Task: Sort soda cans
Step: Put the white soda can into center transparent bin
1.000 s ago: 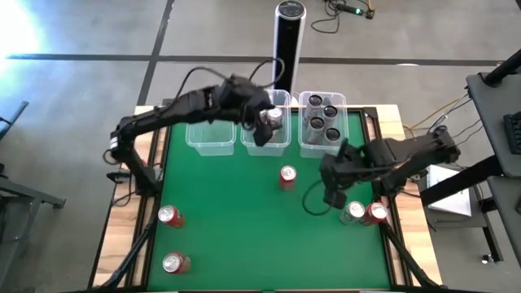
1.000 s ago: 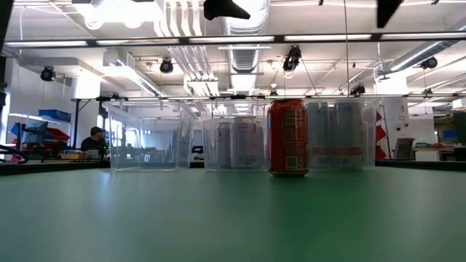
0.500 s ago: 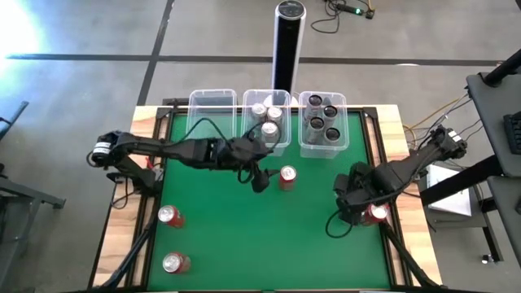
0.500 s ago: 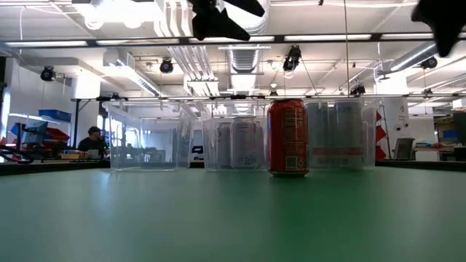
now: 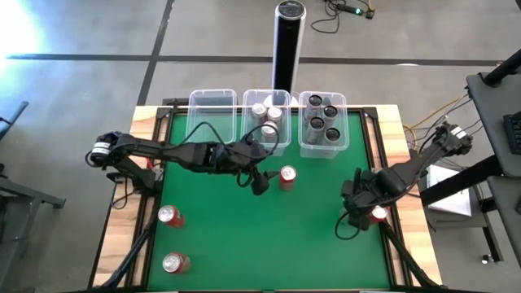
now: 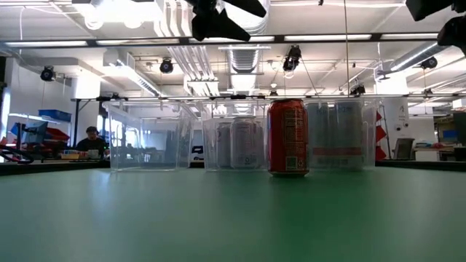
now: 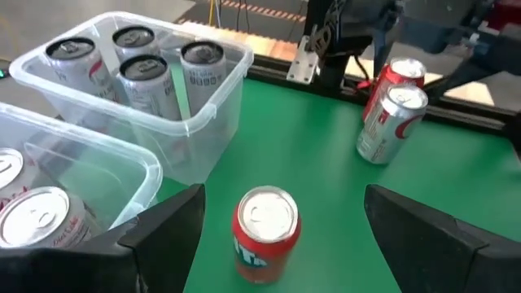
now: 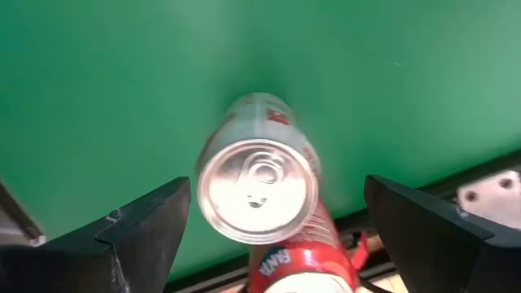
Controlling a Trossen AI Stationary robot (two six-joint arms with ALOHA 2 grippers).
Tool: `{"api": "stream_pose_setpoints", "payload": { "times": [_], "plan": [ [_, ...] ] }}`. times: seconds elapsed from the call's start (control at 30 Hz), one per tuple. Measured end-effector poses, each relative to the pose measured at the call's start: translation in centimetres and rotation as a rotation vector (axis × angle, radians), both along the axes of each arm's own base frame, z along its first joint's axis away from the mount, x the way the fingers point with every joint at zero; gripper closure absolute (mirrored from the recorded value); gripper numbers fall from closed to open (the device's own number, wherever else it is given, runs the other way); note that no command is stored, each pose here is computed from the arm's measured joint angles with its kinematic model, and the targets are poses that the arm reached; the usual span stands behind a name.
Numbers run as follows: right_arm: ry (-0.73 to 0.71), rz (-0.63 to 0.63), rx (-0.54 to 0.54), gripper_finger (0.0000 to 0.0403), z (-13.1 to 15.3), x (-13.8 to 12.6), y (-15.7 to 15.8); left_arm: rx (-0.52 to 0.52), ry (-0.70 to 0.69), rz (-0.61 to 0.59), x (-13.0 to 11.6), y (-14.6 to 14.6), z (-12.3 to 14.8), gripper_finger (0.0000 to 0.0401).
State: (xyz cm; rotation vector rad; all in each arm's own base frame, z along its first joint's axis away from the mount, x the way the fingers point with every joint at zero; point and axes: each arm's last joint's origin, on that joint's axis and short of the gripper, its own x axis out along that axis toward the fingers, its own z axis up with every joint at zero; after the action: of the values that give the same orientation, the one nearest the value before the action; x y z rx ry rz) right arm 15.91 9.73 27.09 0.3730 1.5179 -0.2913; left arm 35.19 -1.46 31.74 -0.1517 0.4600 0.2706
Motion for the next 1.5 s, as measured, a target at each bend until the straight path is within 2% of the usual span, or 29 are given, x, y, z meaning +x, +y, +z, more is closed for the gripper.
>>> {"api": "stream_pose_setpoints", "payload": {
  "times": [0.2, 0.63, 0.77, 0.93, 1.1, 1.2, 1.3, 1.4, 1.5],
  "plan": [
    [-0.033, 0.001, 0.03, 0.0041, -0.7, 0.1, 0.1, 0.008, -0.02, 0.023, 0.1, 0.1, 0.1, 0.0081],
    [0.024, -0.06, 0.015, 0.0041, -3.4, -0.2, 0.0, -0.014, -0.023, 0.033, 0.2, 0.0, 0.0, 0.0081],
    [0.046, -0.073, 0.016, 0.0049, -4.5, -0.2, 0.0, -0.015, -0.028, -0.019, 0.2, -0.5, 0.3, 0.0081],
    [0.068, -0.087, 0.022, 0.0082, -5.5, -0.4, 0.0, 0.015, -0.067, -0.068, 0.2, -1.6, 2.0, 0.0081],
    [0.058, -0.1, 0.056, 0.0105, -5.2, 0.0, 0.2, 0.099, 0.025, -0.156, -0.6, -2.8, 4.0, 0.0081],
    [0.018, -0.086, 0.13, 0.0105, -3.9, 1.3, 0.8, 0.146, 0.103, -0.213, -1.7, -3.4, 5.6, 0.0081],
    [-0.058, -0.019, 0.166, 0.0105, -1.9, 4.1, 2.1, 0.169, 0.167, -0.237, -3.0, -3.3, 6.8, 0.0081],
    [-0.061, 0.064, 0.096, 0.0105, -0.8, 7.4, 3.3, 0.166, 0.21, -0.23, -4.0, -3.1, 7.2, 0.0081],
    [-0.011, 0.17, 0.03, 0.0105, -1.1, 10.8, 4.5, 0.149, 0.245, -0.22, -4.7, -3.0, 6.9, 0.0081]
  ]
}}
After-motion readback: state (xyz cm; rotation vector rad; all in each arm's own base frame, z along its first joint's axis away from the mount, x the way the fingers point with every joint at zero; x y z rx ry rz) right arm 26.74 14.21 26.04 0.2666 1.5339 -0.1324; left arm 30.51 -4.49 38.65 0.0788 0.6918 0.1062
